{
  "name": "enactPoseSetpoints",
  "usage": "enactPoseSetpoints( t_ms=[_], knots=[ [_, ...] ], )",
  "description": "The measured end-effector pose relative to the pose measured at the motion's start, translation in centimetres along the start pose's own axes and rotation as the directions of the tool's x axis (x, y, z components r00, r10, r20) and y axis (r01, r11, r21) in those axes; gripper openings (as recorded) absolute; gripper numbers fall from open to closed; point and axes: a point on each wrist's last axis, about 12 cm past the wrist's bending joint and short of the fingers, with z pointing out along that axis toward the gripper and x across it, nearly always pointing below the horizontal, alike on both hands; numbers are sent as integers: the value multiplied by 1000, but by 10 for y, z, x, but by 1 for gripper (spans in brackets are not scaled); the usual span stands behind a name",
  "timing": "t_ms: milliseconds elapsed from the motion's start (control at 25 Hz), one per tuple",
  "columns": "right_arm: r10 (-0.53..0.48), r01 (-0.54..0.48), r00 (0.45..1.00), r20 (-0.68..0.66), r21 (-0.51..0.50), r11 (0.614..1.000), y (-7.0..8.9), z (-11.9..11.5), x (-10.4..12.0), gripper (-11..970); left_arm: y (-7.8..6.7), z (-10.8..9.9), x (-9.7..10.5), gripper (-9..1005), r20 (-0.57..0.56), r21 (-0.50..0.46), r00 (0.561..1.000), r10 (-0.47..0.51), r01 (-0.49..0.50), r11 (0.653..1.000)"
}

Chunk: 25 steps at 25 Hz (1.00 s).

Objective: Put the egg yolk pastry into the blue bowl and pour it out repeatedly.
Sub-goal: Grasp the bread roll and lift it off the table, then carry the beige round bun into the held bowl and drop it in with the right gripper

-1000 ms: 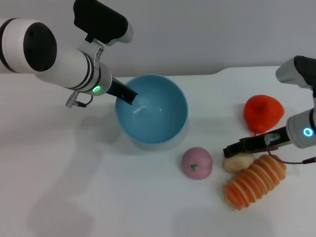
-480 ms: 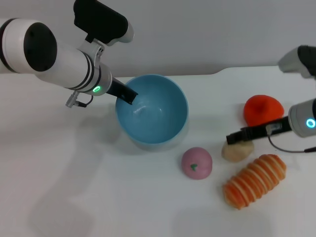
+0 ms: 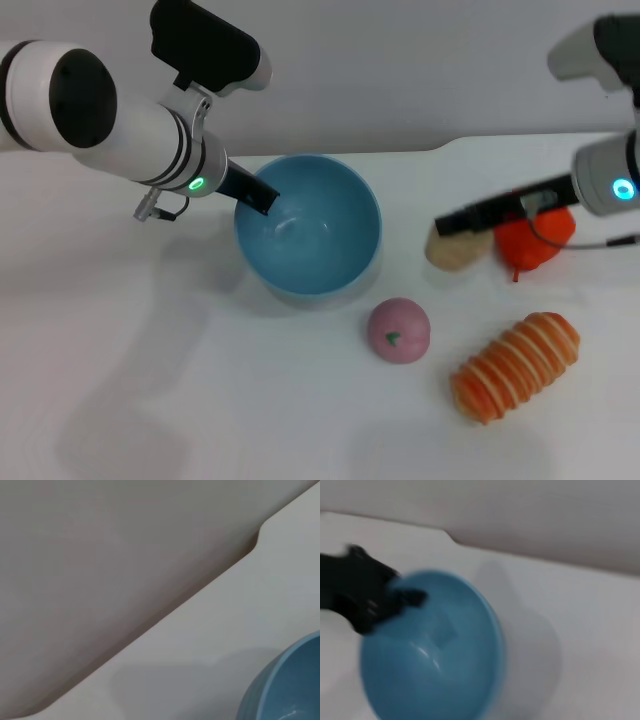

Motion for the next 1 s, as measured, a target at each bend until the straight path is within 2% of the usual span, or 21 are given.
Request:
enactPoseSetpoints(
  t_ms=[40, 200, 240, 440, 680, 1000],
  knots=[
    [-33, 33, 999, 26, -12, 999, 8, -3, -11, 254, 0, 0, 0, -1, -2, 1, 1000, 0, 0, 1000],
    [-79, 80, 995, 53, -18, 997, 18, -3, -25, 214, -2, 0, 0, -1, -5, 4, 1000, 6, -6, 1000],
    [-109, 110, 992, 55, -20, 994, 25, 0, -32, 207, -3, 1, 0, -1, -6, 5, 1000, 9, -9, 1000],
    [-165, 166, 984, 68, -16, 986, 40, 16, -41, 171, -5, 1, 0, 0, -10, 6, 1000, 25, -25, 1000],
    [-160, 164, 977, 139, -17, 986, 44, 30, -44, 137, -4, 1, 2, -1, -4, 4, 1000, 20, -20, 1000],
    [-162, 213, 947, 276, -165, 963, 57, 39, -43, 82, -4, 0, -1, -1, 0, 3, 1000, 24, -24, 1000]
  ],
)
